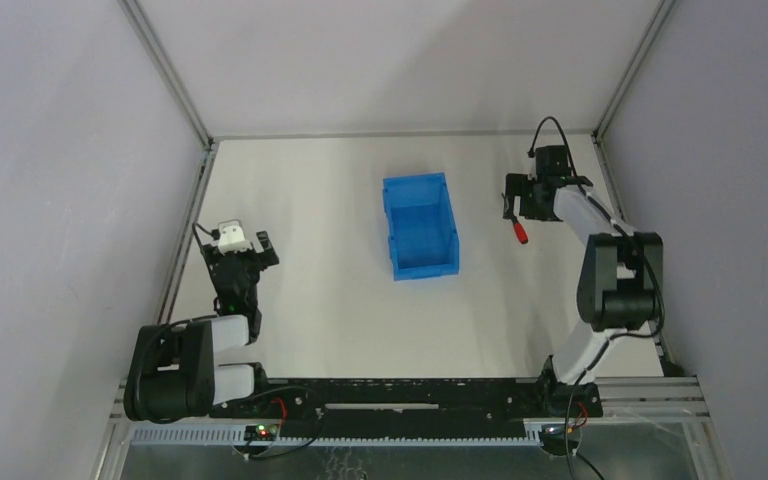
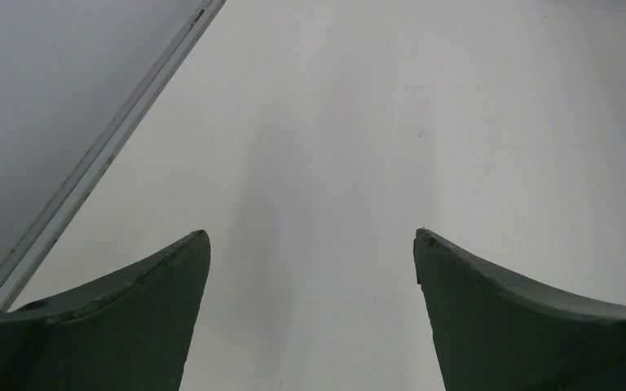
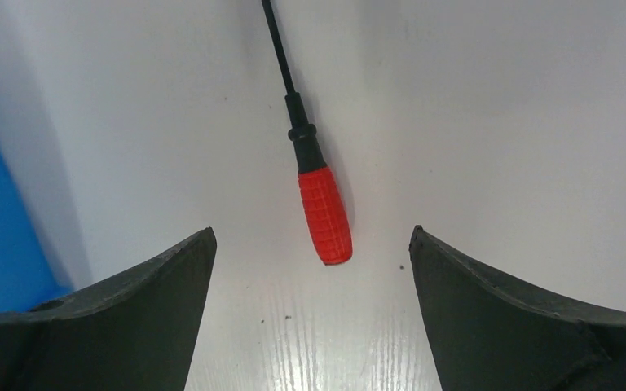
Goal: Put the screwdriver in the bin
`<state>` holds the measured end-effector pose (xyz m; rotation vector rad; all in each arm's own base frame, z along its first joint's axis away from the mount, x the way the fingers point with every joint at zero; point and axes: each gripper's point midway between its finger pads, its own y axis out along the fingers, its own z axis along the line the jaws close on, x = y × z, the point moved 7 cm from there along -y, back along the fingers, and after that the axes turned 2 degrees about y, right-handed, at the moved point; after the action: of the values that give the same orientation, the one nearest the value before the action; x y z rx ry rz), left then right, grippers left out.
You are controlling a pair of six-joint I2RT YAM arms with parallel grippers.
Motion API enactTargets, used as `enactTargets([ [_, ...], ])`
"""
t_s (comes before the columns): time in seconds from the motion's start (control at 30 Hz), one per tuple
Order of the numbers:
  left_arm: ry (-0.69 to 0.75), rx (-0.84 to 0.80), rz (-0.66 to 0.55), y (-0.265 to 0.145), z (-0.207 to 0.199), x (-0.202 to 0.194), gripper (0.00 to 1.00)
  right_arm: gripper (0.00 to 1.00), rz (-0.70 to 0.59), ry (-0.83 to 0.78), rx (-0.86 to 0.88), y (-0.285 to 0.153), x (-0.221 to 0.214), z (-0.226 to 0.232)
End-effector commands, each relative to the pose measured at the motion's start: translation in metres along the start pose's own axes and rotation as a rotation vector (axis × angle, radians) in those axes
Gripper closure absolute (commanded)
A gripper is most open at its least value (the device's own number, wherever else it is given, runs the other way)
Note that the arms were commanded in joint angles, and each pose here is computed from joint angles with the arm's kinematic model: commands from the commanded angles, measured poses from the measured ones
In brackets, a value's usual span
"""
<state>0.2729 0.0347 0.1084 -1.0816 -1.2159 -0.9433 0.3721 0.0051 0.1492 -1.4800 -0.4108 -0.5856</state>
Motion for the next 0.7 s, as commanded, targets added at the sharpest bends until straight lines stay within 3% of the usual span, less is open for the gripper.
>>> enactTargets([
  [0.0,-0.013,0.001,-0.112,0.009,-0.002,0.029,0.0,0.05,0.08,-0.025,0.016,0.017,0.002,0.002],
  [0.2,-0.013,-0.002,-0.112,0.009,-0.002,0.029,0.0,0.13,0.16,-0.048,-0.001,0.052,-0.01,-0.001],
  [0.37,-0.013,-0.001,-0.111,0.009,-0.002,0.028,0.0,0.27,0.204,-0.059,-0.043,0.068,-0.021,-0.003],
  [0.47,-0.013,0.0,-0.111,0.009,-0.002,0.028,0.0,0.44,0.22,-0.069,-0.041,0.071,-0.025,0.001],
  [0.57,-0.013,0.0,-0.112,0.009,-0.002,0.029,0.0,0.7,0.206,-0.065,-0.045,0.068,-0.022,0.002],
  [0.67,-0.013,0.0,-0.112,0.009,-0.002,0.028,0.0,0.83,0.165,-0.061,-0.039,0.056,-0.012,0.005],
])
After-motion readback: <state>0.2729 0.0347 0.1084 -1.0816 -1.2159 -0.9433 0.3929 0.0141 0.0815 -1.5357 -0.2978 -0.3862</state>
